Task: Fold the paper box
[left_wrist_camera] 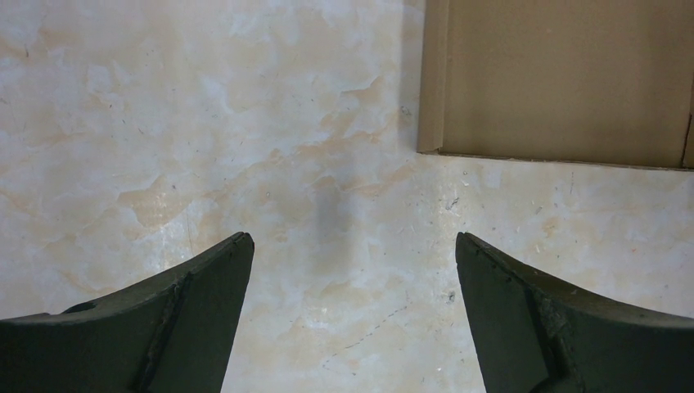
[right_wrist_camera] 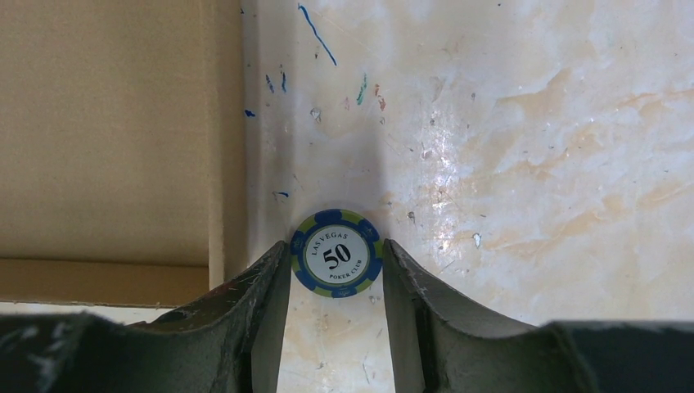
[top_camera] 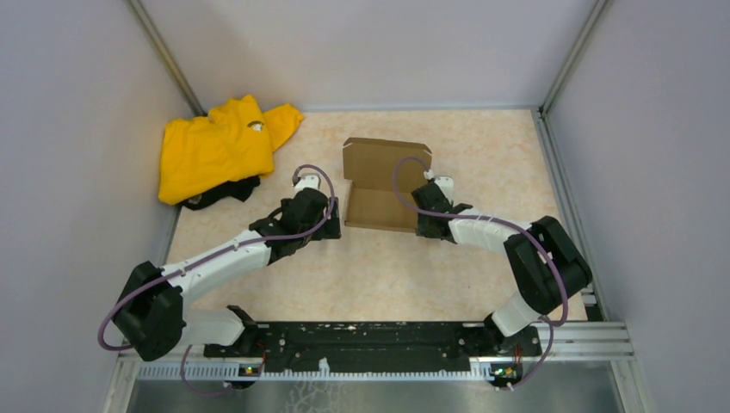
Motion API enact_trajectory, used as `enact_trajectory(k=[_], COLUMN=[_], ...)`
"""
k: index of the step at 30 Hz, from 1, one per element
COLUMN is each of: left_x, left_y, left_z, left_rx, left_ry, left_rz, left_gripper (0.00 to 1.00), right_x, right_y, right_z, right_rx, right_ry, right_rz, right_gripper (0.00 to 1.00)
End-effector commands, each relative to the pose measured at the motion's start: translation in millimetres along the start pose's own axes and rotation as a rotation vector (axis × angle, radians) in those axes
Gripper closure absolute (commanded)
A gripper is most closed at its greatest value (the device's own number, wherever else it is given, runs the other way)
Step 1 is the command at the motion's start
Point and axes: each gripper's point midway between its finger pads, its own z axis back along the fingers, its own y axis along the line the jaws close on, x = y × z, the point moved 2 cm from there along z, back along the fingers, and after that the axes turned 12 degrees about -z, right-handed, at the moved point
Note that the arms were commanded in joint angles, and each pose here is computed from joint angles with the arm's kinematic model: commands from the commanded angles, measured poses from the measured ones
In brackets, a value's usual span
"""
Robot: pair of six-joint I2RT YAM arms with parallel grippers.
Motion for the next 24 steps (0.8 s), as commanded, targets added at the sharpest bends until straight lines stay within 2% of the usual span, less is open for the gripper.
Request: enact_trajectory(k=[1, 24], left_x=[14, 13], left_y=[-4, 4], left_z=[-1, -16], left_rx=[-0.008, 0.010], left_ry=[-0.035, -0.015], left_rz=[0.019, 0.028], left_gripper=[0.01, 0.01], right_x=[-16, 6], right_y=[-17, -18], right_z=[-10, -27], right_rx=[-0.073, -0.098], right_ry=[0.067, 0.058], right_rz=[0.012, -0.003], right_gripper=[0.59, 0.60])
